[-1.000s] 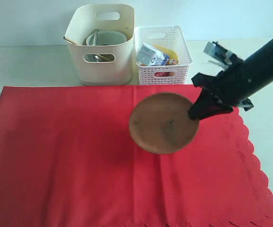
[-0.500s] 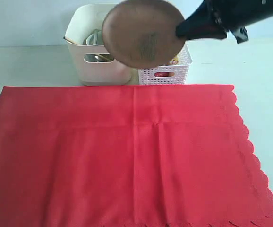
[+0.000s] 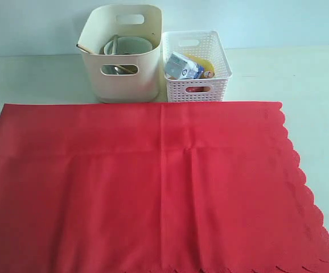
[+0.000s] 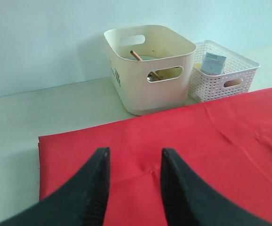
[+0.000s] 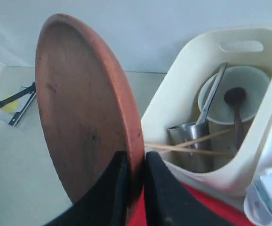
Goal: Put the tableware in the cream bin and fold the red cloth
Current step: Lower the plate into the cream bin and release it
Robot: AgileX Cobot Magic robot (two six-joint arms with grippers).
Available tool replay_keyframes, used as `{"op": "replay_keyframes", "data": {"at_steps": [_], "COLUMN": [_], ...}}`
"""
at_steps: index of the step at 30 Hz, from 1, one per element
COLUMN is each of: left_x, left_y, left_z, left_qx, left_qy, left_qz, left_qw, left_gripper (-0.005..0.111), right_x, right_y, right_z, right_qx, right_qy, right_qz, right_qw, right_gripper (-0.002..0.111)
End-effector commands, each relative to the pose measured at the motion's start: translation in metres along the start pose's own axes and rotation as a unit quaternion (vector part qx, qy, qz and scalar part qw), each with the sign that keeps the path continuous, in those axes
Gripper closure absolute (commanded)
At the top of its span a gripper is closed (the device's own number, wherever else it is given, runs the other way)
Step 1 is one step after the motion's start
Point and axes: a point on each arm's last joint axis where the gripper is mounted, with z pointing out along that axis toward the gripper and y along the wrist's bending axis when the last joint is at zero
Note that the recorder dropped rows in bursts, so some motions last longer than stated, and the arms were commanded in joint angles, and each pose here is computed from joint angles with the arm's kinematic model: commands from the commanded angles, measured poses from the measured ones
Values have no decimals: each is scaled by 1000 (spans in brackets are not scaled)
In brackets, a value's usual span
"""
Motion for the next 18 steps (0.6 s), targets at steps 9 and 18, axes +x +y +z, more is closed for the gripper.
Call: {"op": "replay_keyframes", "data": {"at_steps": [9,18], "left_x": [-1,-2], "left_y": [0,0], "left_z": [1,1], "left_qx": [0,0], "left_qy": [-10,-14], "left_qz": [-1,0], "left_qw": [1000,1000], "left_gripper": [70,70], "right_x": [3,23], "right_y": [-45,-80], "right_z": [72,104], "right_qx": [76,105], "right_qy": [-47,-33], "right_qz": [-1,23], "right_qw": [996,994], "right_gripper": [108,108]}}
